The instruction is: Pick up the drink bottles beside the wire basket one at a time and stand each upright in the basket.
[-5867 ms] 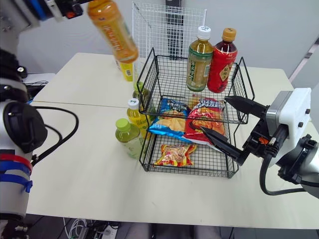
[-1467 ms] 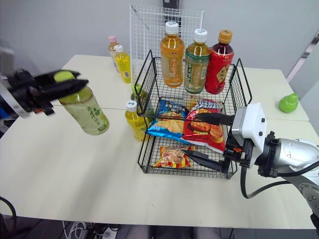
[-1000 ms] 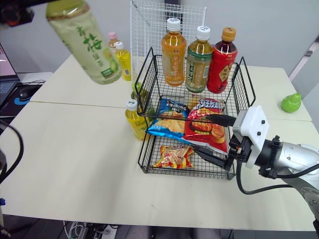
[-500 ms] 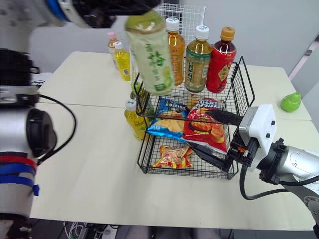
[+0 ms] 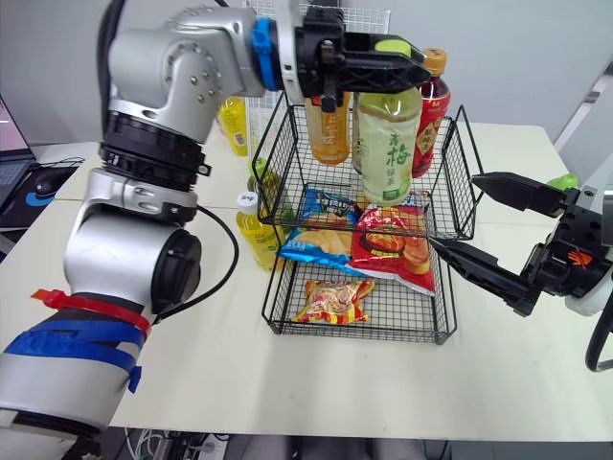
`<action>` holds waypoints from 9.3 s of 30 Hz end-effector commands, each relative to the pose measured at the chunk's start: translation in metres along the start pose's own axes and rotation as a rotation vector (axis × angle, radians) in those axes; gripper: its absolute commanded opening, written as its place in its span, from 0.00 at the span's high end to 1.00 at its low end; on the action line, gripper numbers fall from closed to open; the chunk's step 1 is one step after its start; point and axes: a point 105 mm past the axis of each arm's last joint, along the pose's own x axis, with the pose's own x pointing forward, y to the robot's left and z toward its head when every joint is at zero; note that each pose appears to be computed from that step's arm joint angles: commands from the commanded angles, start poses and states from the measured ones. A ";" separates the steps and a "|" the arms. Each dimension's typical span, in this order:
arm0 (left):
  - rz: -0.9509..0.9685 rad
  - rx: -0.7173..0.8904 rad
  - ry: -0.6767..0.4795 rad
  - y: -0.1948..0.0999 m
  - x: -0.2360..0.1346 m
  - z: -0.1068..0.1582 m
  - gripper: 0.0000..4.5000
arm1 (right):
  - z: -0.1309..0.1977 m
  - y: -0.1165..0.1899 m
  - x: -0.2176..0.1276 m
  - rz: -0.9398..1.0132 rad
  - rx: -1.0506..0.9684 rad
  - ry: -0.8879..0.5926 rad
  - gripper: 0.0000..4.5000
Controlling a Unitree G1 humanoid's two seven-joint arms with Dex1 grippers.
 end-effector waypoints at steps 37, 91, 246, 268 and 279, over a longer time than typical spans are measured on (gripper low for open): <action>-0.059 0.096 -0.057 0.001 0.013 0.018 0.01 | 0.000 -0.014 -0.014 -0.185 -0.152 0.009 0.00; 0.743 0.002 0.162 -0.018 -0.174 -0.158 0.01 | -0.027 0.056 0.045 0.099 -0.051 -0.005 0.00; 0.035 0.152 0.055 0.027 -0.034 -0.002 0.70 | -0.024 0.008 -0.014 -0.118 -0.122 0.043 0.00; 0.011 0.188 0.064 0.021 -0.058 0.008 0.01 | -0.006 -0.005 -0.001 -0.184 -0.215 0.001 0.00; 0.148 0.226 0.025 0.010 -0.124 0.027 0.01 | 0.000 -0.001 0.012 -0.147 -0.229 -0.033 0.00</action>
